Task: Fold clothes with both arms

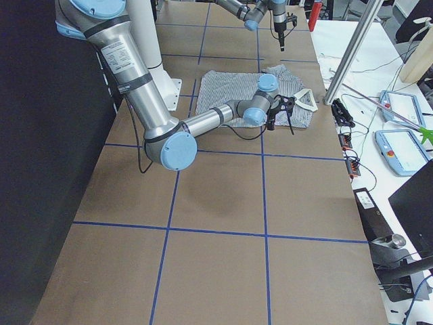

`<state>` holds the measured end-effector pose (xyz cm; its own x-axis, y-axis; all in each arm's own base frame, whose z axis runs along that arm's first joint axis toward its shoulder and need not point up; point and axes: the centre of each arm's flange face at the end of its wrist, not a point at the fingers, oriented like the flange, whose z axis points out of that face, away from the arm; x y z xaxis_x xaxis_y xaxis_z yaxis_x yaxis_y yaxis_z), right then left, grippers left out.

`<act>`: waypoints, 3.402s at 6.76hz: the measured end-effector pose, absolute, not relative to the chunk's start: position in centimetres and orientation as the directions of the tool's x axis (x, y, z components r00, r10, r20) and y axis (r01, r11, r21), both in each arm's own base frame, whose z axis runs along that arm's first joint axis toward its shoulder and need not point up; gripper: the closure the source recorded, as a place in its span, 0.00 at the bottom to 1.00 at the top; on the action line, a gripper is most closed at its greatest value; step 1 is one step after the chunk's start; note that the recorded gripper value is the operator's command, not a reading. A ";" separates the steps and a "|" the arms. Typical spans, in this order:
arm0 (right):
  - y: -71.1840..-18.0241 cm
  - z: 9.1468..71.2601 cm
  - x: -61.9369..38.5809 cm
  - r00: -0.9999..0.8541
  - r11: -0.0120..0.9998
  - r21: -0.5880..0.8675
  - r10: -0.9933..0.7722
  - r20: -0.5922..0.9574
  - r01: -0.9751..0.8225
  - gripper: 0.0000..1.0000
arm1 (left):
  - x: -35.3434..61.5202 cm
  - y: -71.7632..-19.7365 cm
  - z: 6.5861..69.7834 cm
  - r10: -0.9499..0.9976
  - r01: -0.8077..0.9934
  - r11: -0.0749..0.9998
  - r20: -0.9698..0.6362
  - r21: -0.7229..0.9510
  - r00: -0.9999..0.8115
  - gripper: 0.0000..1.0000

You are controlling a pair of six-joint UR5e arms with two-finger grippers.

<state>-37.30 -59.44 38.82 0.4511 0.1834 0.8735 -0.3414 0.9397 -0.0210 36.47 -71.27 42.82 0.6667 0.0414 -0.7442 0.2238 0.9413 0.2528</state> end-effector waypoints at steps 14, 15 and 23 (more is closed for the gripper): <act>-58.6 39.4 -36.8 0.416 0.941 0.011 0.140 0.898 -0.338 0.00 | 43.6 -67.7 33.2 0.074 0.252 0.936 -0.836 0.246 0.545 1.00; -58.6 39.6 -36.9 0.419 0.941 0.011 0.140 0.897 -0.337 0.00 | 47.0 -66.6 31.8 0.056 0.271 0.931 -0.829 0.245 0.557 1.00; -58.1 38.8 -37.6 0.410 0.947 0.014 0.126 0.903 -0.321 0.00 | 52.9 -69.0 27.5 0.016 0.336 0.900 -0.792 0.278 0.610 0.34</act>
<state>-37.57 -58.07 38.81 0.4105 0.1260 0.9031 -0.3207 0.9471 0.0137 52.92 -68.97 27.47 0.6102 0.0165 -0.7921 0.3361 0.9000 0.2776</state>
